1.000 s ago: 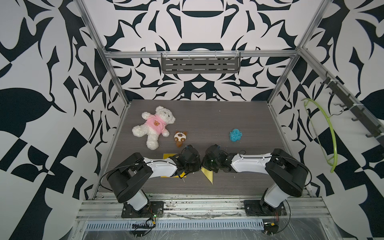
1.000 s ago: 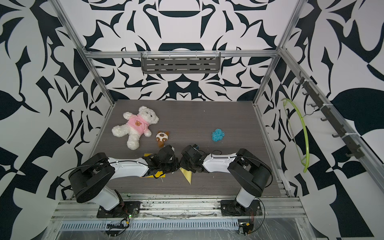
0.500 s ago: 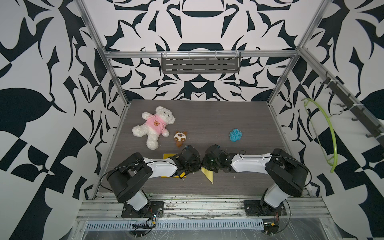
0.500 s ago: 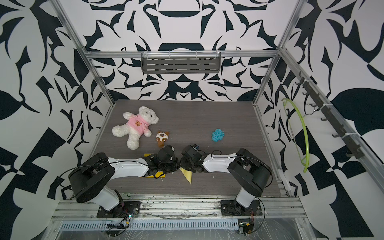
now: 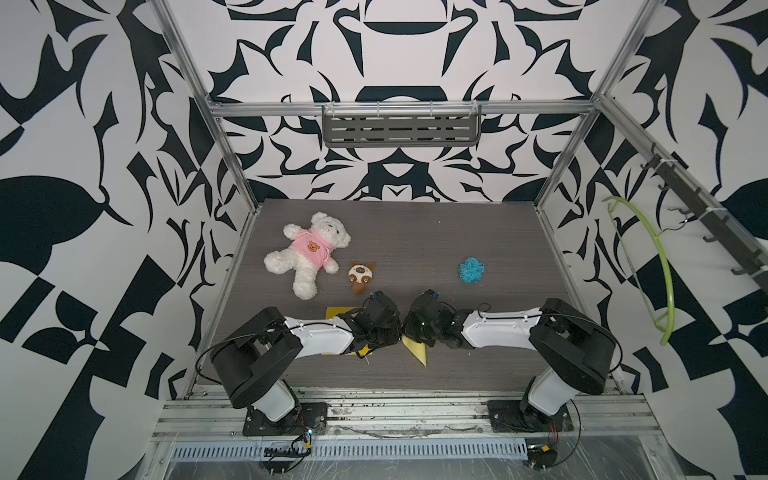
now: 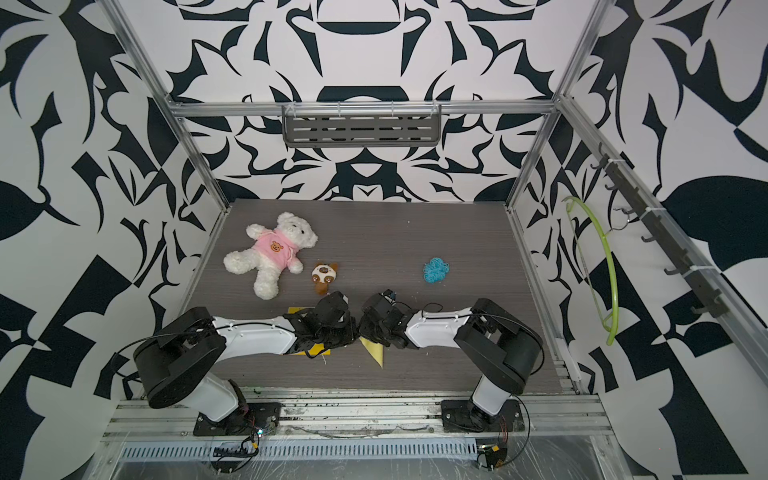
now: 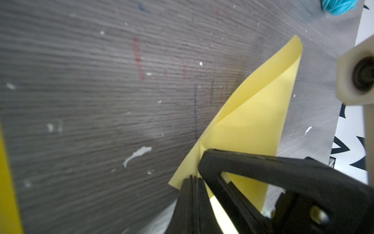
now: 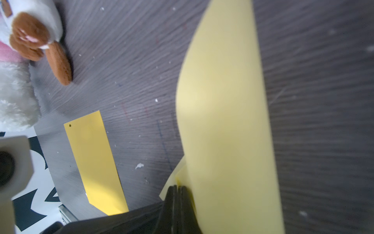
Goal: Fold the square paper diagonally
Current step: Fold the paper at the center of the board.
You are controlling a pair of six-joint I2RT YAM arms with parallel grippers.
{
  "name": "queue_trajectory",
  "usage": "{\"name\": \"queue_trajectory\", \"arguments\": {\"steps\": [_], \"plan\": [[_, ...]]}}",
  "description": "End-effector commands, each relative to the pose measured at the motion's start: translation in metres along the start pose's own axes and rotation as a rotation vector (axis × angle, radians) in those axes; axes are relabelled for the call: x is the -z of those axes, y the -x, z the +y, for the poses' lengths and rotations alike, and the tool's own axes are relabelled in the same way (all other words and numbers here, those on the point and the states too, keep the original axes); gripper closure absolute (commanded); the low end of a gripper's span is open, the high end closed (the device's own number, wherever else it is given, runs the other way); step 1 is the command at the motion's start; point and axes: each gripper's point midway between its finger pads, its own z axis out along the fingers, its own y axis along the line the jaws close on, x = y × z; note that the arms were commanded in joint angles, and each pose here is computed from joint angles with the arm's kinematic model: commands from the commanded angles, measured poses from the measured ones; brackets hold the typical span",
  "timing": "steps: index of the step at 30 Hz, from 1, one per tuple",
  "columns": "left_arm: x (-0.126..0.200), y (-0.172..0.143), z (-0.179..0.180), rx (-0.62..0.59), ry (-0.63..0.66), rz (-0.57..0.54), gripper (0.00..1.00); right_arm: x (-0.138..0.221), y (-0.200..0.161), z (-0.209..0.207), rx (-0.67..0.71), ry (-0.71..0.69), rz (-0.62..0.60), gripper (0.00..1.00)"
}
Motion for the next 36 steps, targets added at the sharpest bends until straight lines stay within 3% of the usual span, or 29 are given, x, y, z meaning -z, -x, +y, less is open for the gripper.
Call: {"name": "queue_trajectory", "arguments": {"steps": [1, 9, 15, 21, 24, 27, 31, 36], "plan": [[0.003, -0.015, 0.019, -0.008, 0.076, 0.051, 1.0, -0.006, -0.018, -0.038, 0.014, -0.12, 0.053, 0.93], [0.029, 0.005, 0.013, -0.064, 0.108, -0.042, 1.0, -0.004, -0.017, -0.043, 0.02, -0.143, 0.046, 0.78], [0.042, 0.014, 0.004, -0.062, 0.077, -0.079, 1.0, -0.003, -0.018, -0.041, 0.02, -0.128, 0.049, 0.61], [0.045, 0.021, -0.001, -0.025, 0.039, -0.101, 1.0, 0.001, -0.018, -0.042, 0.013, -0.121, 0.043, 0.6], [0.04, 0.024, -0.003, 0.043, -0.02, -0.094, 1.0, 0.004, -0.017, -0.042, 0.007, -0.116, 0.033, 0.65], [0.035, 0.03, -0.01, 0.125, -0.115, -0.096, 1.0, 0.006, -0.016, -0.044, 0.007, -0.121, 0.028, 0.79], [0.028, 0.033, -0.023, 0.121, -0.138, -0.069, 1.0, 0.004, -0.018, -0.046, 0.007, -0.126, 0.034, 0.92], [0.017, 0.027, -0.018, 0.132, -0.124, -0.035, 1.0, 0.003, -0.018, -0.045, 0.002, -0.122, 0.035, 1.0]]}}
